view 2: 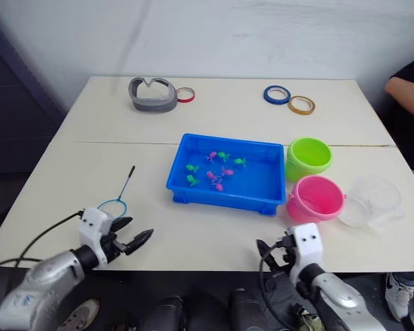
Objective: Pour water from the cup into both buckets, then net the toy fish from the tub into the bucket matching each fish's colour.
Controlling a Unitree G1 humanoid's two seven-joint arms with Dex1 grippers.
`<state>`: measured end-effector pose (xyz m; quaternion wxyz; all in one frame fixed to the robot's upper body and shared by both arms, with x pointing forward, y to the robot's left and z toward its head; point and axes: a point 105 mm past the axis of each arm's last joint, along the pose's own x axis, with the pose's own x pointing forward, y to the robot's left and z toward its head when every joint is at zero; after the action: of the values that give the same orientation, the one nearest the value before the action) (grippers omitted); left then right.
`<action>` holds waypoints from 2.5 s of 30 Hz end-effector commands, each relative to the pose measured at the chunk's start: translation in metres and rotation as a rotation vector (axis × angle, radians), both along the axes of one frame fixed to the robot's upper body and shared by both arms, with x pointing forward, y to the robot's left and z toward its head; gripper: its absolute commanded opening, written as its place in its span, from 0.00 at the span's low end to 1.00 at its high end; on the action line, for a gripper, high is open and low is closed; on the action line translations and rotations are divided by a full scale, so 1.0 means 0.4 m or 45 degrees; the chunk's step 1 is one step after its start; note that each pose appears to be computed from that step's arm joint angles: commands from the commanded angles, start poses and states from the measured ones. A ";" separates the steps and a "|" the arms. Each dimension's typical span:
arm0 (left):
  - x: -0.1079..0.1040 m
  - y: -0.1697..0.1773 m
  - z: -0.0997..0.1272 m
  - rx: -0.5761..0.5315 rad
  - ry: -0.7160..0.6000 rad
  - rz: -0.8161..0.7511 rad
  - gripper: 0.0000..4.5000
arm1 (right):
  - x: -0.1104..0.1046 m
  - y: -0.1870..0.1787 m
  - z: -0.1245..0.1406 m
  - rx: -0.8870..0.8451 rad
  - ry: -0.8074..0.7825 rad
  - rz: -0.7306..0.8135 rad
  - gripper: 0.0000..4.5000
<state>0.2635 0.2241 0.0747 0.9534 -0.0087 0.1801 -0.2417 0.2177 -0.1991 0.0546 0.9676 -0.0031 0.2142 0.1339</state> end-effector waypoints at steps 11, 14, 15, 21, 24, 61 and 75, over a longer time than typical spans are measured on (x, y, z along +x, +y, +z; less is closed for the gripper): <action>0.108 -0.134 0.269 0.081 -0.356 -0.662 0.99 | -0.038 -0.332 0.037 -0.135 -0.064 -0.555 1.00; 0.092 -0.196 0.294 0.048 -0.341 -0.870 0.99 | -0.031 -0.356 0.046 -0.095 -0.105 -0.661 1.00; 0.084 -0.215 0.296 0.043 -0.334 -0.931 0.99 | -0.028 -0.361 0.047 -0.089 -0.115 -0.691 1.00; 0.063 -0.286 0.305 -0.011 -0.335 -1.096 0.99 | -0.017 -0.387 0.046 -0.010 -0.140 -0.852 1.00; 0.062 -0.305 0.299 0.000 -0.358 -1.117 0.99 | -0.009 -0.405 0.047 0.022 -0.159 -0.936 1.00; 0.050 -0.333 0.303 -0.009 -0.392 -1.134 0.99 | 0.064 -0.535 0.099 0.042 -0.349 -1.260 1.00; 0.049 -0.325 0.310 0.009 -0.400 -1.114 0.99 | 0.105 -0.562 0.120 0.038 -0.426 -1.303 1.00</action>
<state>0.2879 0.0947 0.1878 0.7809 0.0965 0.0426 -0.6157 0.2633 -0.4142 0.0894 0.9328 0.1067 0.0537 -0.3399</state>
